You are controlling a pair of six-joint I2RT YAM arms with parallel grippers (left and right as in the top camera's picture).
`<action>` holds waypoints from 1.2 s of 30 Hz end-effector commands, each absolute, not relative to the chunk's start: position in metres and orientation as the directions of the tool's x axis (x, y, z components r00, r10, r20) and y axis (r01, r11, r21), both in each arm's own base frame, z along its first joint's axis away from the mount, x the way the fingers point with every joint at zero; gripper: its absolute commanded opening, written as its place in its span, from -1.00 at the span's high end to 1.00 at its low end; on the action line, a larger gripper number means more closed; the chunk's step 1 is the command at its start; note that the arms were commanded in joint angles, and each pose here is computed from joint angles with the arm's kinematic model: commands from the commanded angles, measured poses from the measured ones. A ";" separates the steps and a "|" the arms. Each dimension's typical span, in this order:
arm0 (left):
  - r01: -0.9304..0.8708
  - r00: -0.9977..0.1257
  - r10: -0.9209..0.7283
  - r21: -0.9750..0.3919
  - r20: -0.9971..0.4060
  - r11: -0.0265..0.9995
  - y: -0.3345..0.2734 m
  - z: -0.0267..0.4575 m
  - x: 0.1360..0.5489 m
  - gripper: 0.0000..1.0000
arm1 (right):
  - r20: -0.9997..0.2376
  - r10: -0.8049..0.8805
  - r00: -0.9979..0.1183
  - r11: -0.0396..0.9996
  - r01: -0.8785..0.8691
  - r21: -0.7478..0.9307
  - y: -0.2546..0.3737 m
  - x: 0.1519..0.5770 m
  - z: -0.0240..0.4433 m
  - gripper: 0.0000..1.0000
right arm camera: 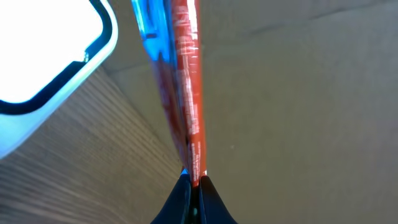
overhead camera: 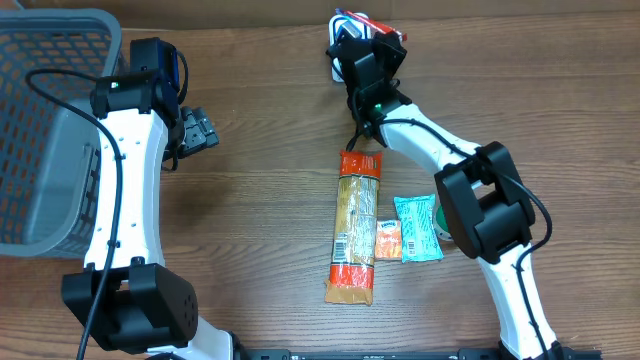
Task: Scan the item barcode
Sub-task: 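Carry the red stick up to the white barcode scanner, then hold the red stick in front of the scanner window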
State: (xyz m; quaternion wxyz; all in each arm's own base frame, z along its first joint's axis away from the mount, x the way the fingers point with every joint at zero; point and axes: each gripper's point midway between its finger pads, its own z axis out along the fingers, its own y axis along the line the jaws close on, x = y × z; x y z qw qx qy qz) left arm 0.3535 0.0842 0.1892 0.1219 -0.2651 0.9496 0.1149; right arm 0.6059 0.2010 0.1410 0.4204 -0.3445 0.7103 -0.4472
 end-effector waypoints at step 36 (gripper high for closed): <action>-0.517 -0.836 -0.458 0.152 -0.303 0.843 0.085 0.195 0.357 -0.99 | 0.035 -0.914 -0.404 0.116 -0.342 -0.933 0.197 0.598 0.052 0.93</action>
